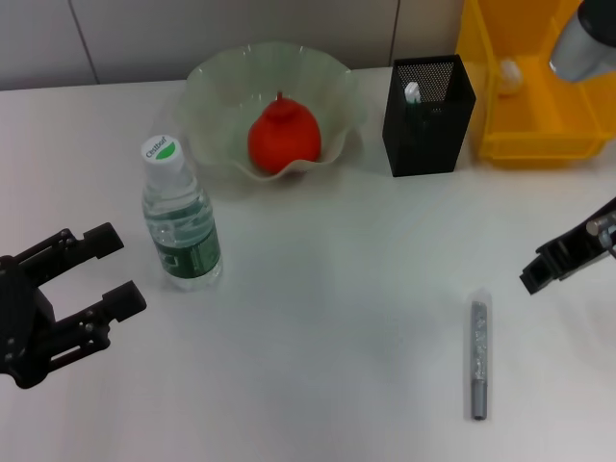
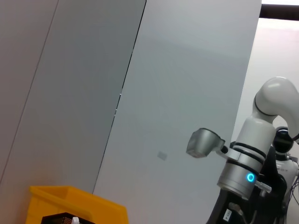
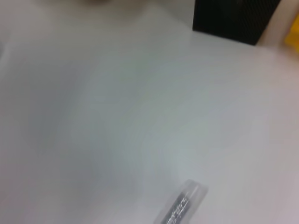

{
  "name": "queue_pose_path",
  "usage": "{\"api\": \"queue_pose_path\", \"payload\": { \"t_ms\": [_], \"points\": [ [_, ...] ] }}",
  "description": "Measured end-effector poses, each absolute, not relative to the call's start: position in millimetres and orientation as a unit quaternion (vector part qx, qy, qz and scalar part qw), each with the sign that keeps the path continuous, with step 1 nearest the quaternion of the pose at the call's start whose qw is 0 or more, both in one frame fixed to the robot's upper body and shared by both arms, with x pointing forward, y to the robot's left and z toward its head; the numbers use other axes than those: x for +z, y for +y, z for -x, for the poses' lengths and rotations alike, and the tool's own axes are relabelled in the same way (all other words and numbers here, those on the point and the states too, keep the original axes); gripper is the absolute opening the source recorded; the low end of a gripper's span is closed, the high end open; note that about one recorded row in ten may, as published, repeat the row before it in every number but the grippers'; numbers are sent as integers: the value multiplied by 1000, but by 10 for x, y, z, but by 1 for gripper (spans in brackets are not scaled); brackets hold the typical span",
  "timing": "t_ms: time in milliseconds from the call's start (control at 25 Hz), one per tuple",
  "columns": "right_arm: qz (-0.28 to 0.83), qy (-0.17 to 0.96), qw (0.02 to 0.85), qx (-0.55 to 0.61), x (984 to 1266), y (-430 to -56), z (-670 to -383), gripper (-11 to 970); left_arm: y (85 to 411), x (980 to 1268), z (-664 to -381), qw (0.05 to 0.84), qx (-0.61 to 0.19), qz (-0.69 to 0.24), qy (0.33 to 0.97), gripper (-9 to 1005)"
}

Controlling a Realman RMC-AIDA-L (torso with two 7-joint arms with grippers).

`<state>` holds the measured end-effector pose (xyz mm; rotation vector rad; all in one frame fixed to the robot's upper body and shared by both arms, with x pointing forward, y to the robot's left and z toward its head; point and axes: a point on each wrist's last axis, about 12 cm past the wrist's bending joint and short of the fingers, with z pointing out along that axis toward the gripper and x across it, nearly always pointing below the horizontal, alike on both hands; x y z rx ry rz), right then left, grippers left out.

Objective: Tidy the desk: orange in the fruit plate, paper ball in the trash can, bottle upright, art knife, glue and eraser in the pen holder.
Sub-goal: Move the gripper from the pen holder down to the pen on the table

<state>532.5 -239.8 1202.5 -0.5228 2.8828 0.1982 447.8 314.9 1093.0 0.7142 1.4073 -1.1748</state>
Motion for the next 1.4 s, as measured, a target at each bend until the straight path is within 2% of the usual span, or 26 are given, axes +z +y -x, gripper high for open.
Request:
{"api": "queue_pose_path", "payload": {
  "t_ms": [680,1400],
  "points": [
    [169,977,80,106,11646,-2302,-5486,350,3137,10903,-4479,552,-497,-298,599,746],
    [163,978,69,106,11521,-2300,-5524,346,3139,10898,-4485,552,-495,-296,602,746]
  ]
}}
